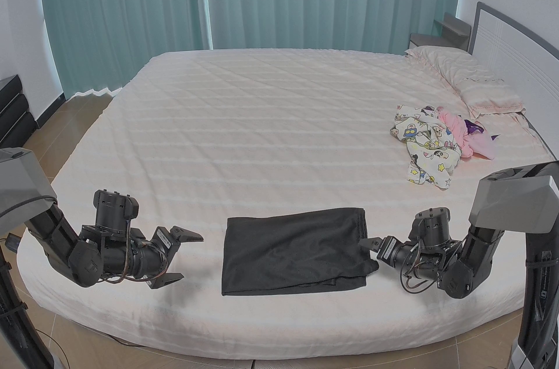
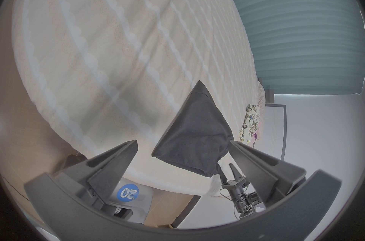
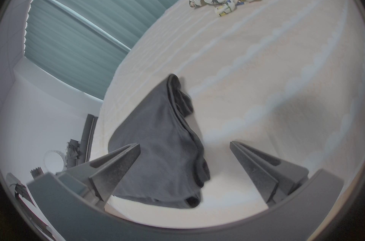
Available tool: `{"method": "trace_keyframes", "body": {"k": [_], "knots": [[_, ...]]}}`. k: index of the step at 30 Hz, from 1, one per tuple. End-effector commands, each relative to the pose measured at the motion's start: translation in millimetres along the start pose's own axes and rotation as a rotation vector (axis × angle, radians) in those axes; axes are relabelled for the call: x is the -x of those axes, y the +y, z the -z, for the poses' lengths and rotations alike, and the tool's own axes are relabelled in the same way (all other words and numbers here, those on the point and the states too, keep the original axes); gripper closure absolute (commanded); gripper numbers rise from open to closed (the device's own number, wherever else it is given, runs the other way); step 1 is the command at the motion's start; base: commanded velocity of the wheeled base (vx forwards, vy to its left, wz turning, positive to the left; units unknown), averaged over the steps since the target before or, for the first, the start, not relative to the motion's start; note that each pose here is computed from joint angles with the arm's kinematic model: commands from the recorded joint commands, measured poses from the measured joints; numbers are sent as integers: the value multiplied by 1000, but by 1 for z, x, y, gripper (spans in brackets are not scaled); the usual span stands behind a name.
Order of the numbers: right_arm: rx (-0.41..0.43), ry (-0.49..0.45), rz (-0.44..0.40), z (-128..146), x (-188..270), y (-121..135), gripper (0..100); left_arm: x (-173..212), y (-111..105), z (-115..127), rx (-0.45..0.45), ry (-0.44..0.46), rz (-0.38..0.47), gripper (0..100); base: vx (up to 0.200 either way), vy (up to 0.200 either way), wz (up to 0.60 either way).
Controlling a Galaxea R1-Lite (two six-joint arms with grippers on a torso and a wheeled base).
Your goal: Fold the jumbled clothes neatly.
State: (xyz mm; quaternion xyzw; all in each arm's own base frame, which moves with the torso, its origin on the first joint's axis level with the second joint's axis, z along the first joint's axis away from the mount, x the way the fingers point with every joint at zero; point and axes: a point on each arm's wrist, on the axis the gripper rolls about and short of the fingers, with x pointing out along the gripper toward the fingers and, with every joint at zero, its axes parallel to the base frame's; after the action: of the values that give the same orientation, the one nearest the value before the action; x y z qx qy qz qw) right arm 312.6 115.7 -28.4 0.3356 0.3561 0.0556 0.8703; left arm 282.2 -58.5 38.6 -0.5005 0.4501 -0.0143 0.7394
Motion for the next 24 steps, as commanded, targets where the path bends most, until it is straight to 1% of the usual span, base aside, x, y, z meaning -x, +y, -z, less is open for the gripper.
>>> {"method": "trace_keyframes", "body": {"k": [1,7,8,11,13,17,24], "knots": [[6,55,37,15,2,-10,0,-1,0,0,0,2,-2,0,0,0,0],[6,56,34,16,-1,-9,0,-1,0,0,0,2,-2,0,0,0,0],[6,57,35,16,1,-9,100,-1,0,0,0,2,-2,0,0,0,0],[1,59,38,16,3,-9,100,-1,0,0,0,2,-2,0,0,0,0],[-15,66,48,18,6,-11,100,-1,0,0,-1,1,0,0,0,0,0],[-21,75,73,20,14,-14,100,-1,0,0,0,3,-1,0,0,0,0],[-17,78,68,22,20,-12,100,-1,0,0,0,3,-1,0,0,0,0]]}}
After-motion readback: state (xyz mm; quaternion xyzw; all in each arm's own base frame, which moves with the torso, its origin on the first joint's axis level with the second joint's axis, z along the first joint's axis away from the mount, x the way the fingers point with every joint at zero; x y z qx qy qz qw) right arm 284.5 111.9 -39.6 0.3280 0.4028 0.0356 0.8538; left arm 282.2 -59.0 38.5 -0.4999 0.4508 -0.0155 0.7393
